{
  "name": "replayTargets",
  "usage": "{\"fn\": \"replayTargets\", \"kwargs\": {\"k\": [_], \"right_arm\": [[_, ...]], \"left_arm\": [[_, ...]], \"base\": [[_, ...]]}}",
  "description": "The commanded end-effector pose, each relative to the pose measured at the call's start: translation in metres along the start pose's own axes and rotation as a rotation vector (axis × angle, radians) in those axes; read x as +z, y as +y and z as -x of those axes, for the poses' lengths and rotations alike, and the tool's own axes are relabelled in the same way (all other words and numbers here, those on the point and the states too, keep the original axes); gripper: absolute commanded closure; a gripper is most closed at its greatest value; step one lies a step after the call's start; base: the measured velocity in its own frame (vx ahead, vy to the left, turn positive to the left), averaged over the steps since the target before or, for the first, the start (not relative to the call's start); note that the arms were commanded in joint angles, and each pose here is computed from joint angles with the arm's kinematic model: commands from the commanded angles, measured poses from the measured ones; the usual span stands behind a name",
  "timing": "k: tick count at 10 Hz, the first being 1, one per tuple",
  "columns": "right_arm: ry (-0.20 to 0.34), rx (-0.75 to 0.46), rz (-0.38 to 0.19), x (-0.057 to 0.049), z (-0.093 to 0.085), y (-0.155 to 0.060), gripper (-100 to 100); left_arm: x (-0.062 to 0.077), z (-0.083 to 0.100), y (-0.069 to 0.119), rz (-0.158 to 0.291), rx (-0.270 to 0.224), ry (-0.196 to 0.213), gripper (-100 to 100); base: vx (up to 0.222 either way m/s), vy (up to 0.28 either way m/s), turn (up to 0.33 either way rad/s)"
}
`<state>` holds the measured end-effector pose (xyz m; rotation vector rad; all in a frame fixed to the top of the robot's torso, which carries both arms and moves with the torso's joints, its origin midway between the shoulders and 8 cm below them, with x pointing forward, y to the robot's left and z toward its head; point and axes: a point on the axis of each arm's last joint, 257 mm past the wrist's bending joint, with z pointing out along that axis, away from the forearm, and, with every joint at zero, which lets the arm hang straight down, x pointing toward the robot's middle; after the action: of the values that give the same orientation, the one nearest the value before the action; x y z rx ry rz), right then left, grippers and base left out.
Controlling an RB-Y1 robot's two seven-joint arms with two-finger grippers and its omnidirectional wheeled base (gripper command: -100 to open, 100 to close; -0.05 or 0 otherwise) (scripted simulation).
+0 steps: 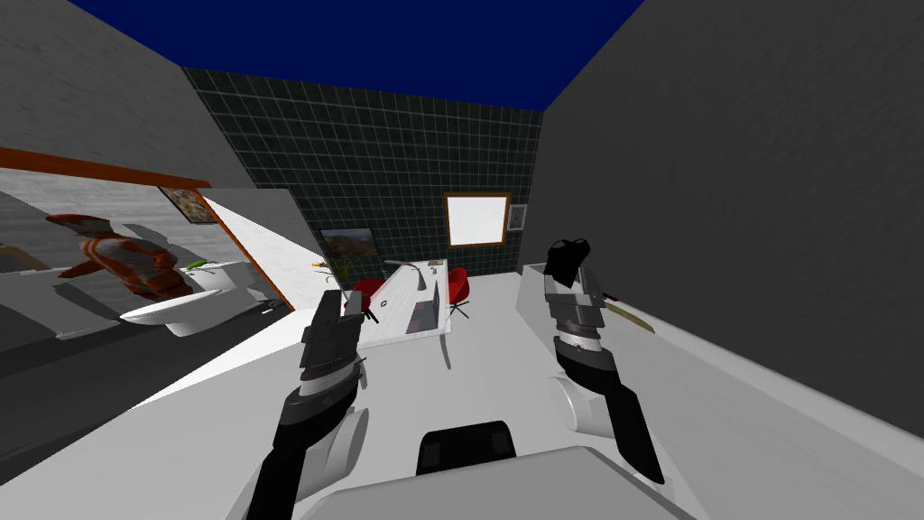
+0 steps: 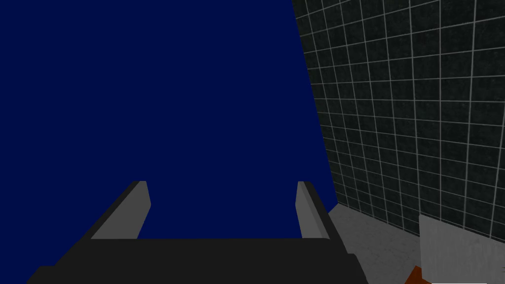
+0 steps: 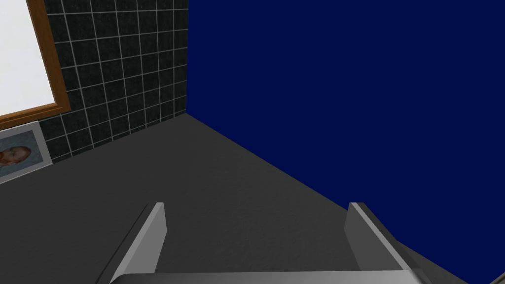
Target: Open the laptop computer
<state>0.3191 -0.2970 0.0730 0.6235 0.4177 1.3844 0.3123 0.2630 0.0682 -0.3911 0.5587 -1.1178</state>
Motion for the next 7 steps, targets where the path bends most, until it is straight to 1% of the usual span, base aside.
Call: {"fn": "replayTargets", "kwargs": {"k": [1,7], "right_arm": [[0.000,0.000,0.000,0.0000,0.0000,0.0000,0],[0.000,0.000,0.000,0.0001,0.0000,0.0001,0]], "left_arm": [[0.0000,0.0000,0.0000,0.000,0.000,0.000,0],[0.0001,0.0000,-0.0001,0.000,0.000,0.000,0]], "base": [[0.000,0.000,0.000],[0.000,0.000,0.000]]}}
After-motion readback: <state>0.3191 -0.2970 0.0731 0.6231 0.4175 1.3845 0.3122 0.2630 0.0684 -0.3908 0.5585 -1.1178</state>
